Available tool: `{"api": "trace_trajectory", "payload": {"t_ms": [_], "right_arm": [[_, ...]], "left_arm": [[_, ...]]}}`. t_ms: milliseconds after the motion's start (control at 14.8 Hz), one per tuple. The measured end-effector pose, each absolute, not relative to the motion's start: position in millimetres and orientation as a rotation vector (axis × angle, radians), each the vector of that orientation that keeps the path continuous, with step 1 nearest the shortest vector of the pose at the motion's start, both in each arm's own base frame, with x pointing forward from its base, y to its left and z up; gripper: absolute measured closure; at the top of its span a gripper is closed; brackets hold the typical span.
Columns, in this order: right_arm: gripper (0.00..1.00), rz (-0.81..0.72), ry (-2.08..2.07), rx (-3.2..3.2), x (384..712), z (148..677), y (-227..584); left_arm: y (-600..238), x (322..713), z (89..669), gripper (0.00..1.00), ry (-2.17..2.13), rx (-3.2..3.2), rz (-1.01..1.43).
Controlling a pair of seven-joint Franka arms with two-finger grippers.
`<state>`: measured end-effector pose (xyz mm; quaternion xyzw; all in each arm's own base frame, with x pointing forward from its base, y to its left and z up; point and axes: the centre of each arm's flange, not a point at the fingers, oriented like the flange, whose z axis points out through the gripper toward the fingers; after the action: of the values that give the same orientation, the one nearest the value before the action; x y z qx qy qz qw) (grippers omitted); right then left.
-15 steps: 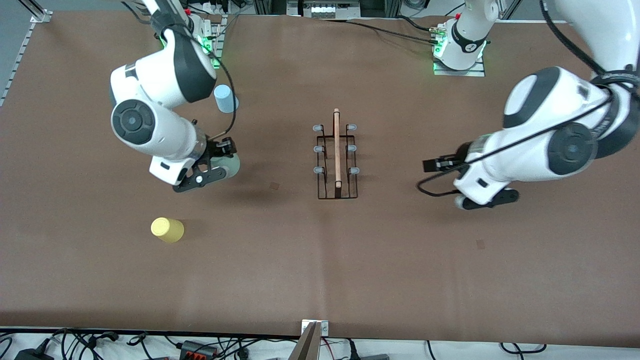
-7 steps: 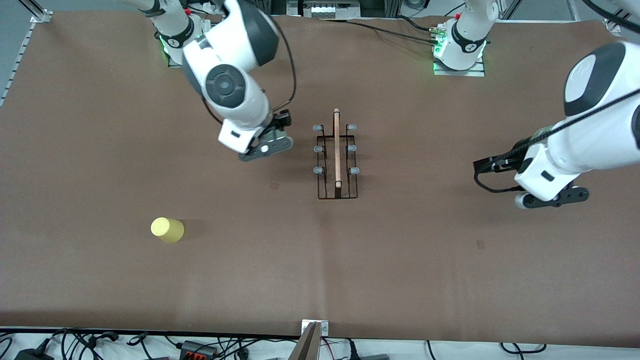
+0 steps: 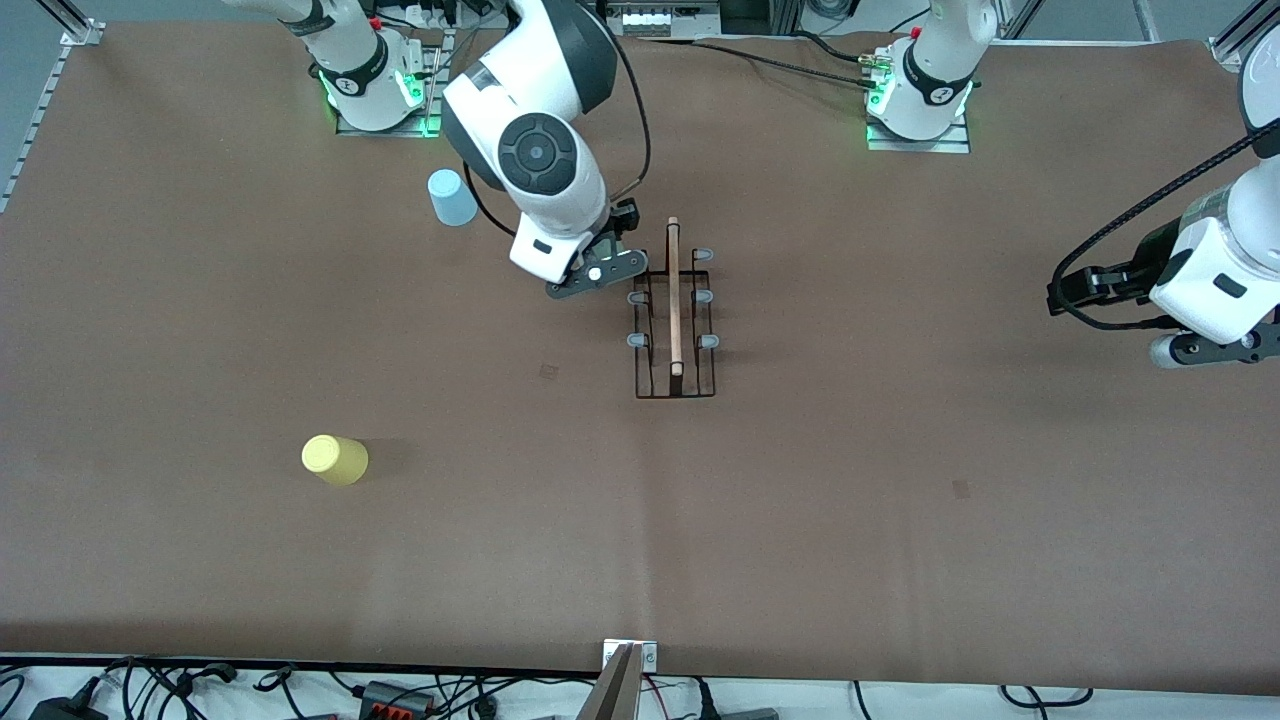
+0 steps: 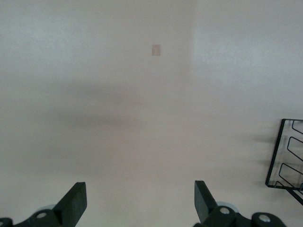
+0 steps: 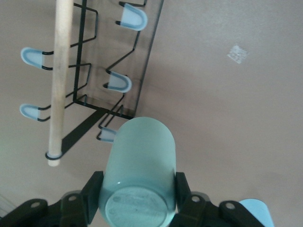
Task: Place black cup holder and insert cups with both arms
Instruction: 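Move the teal cup over the rack while the left gripper withdraws, then lower the teal cup onto a rack peg and open the right gripper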
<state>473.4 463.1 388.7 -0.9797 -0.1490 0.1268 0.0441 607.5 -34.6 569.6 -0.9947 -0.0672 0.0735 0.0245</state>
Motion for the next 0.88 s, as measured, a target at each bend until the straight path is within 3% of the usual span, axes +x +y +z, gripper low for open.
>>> {"api": "trace_trajectory", "payload": {"t_ms": [406,879], "right_arm": [[0.34,0.344,-0.441,-2.986,476.4,377.4,481.6],[0.34,0.352,-0.43,-2.994,464.9,372.2,495.6]], "left_arm": [[-37.5,603.3,564.0,0.0,-0.234,-3.094,0.244],[-27.2,570.5,565.9,0.0,-0.252,-3.116,0.131]]}}
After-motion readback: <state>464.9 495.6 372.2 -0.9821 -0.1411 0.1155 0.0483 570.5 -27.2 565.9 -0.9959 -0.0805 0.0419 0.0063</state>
